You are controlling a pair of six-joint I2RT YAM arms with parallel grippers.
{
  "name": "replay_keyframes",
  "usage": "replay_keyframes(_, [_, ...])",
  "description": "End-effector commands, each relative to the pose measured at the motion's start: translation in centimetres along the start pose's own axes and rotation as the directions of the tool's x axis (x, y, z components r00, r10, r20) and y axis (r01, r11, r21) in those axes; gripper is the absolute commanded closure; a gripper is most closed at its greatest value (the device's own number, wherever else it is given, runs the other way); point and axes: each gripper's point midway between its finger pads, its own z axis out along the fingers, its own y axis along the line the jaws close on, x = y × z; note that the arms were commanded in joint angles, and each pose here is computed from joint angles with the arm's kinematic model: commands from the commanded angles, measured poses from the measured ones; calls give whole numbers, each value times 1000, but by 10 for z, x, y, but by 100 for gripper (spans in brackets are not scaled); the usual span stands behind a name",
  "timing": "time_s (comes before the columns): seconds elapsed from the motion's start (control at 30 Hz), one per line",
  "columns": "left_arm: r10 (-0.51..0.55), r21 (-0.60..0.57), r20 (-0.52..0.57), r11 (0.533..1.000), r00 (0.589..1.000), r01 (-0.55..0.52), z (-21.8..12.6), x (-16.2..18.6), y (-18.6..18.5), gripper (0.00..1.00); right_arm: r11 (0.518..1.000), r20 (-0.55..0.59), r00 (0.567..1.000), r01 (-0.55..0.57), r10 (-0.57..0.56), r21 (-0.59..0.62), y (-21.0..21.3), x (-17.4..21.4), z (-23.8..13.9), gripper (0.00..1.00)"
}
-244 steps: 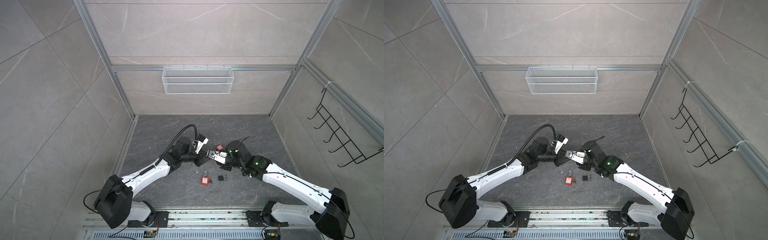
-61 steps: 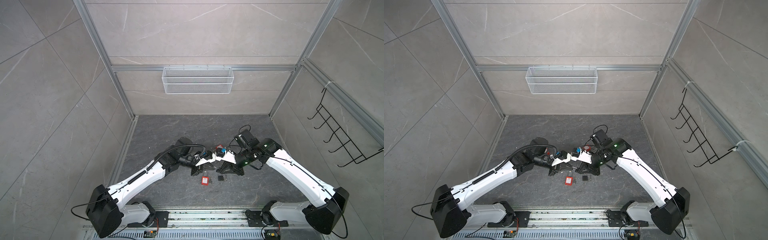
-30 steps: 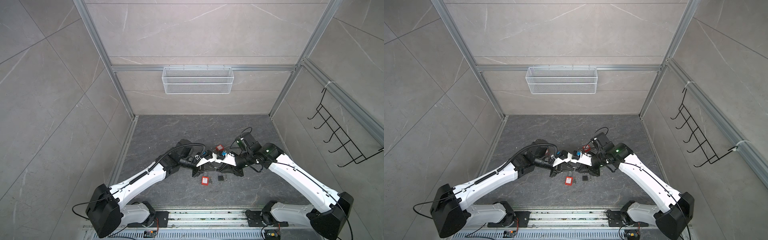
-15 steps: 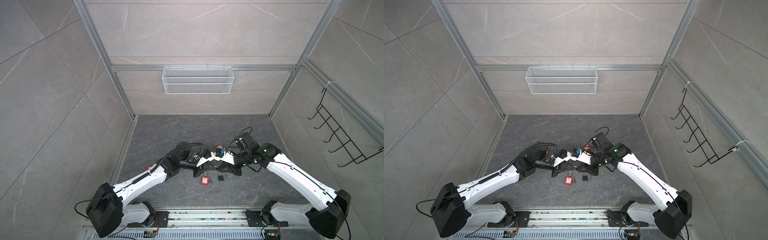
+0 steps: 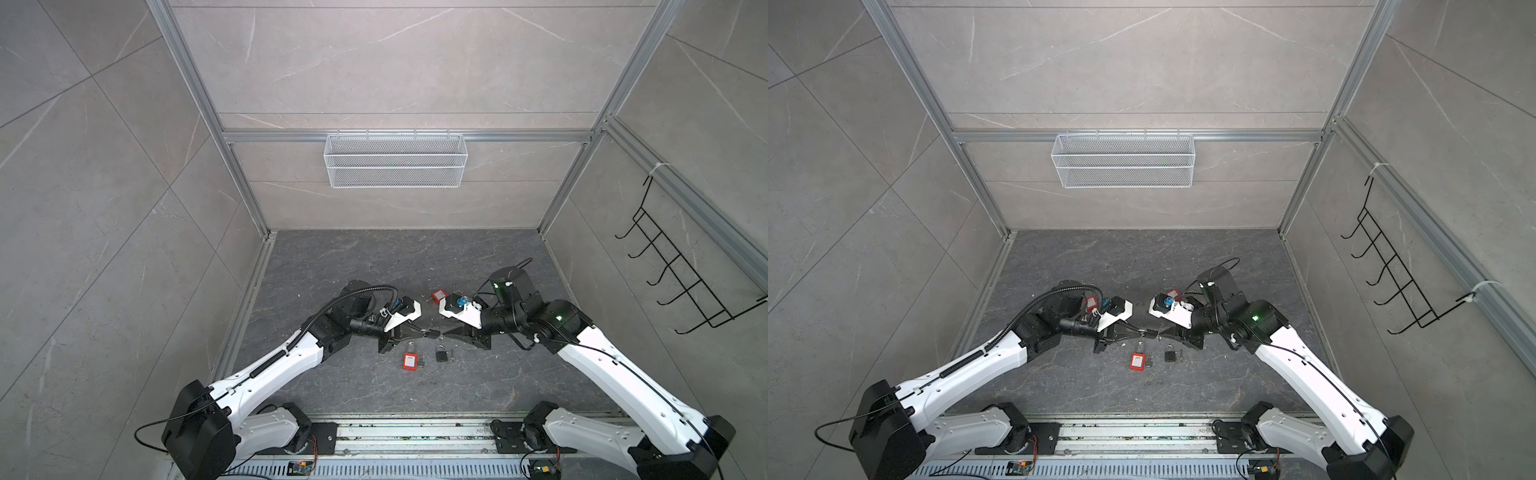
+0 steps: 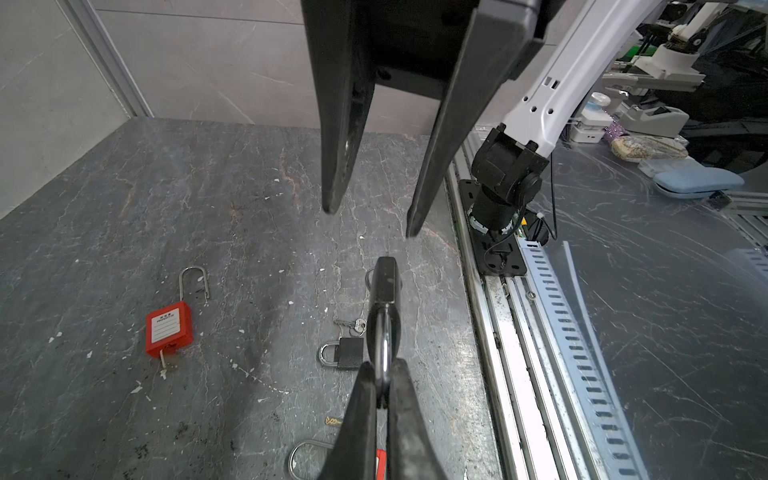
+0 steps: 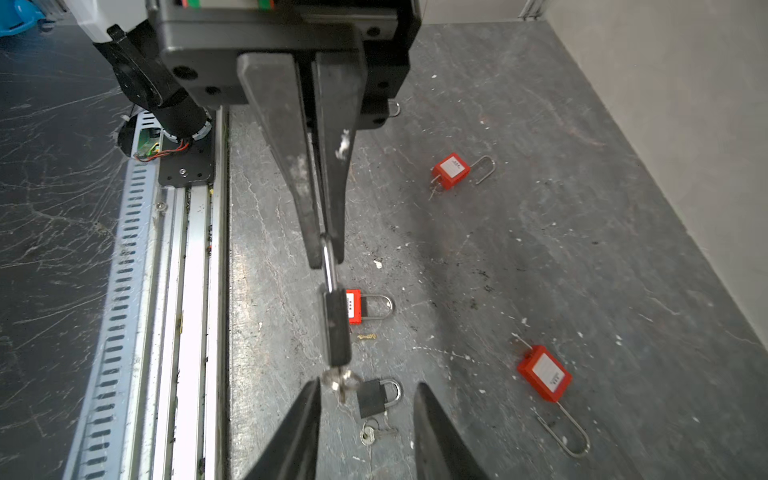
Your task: Lock with the key
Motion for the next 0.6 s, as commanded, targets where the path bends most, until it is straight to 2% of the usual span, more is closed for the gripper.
replay_keyframes(0.0, [86, 35, 47, 996, 995, -88, -11, -27, -11, 100, 999, -34, 999, -37, 37, 12, 5, 13, -4, 62])
replay_keyframes(0.27, [79, 36, 46, 996, 996, -81, -11, -29, -10, 100, 988, -21, 996, -87, 86, -126, 19, 5, 5, 70])
replay_keyframes(0.57, [79, 32, 40, 996, 996, -81, -10, -29, -10, 100, 981, -27, 996, -87, 83, -174, 21, 8, 16, 79])
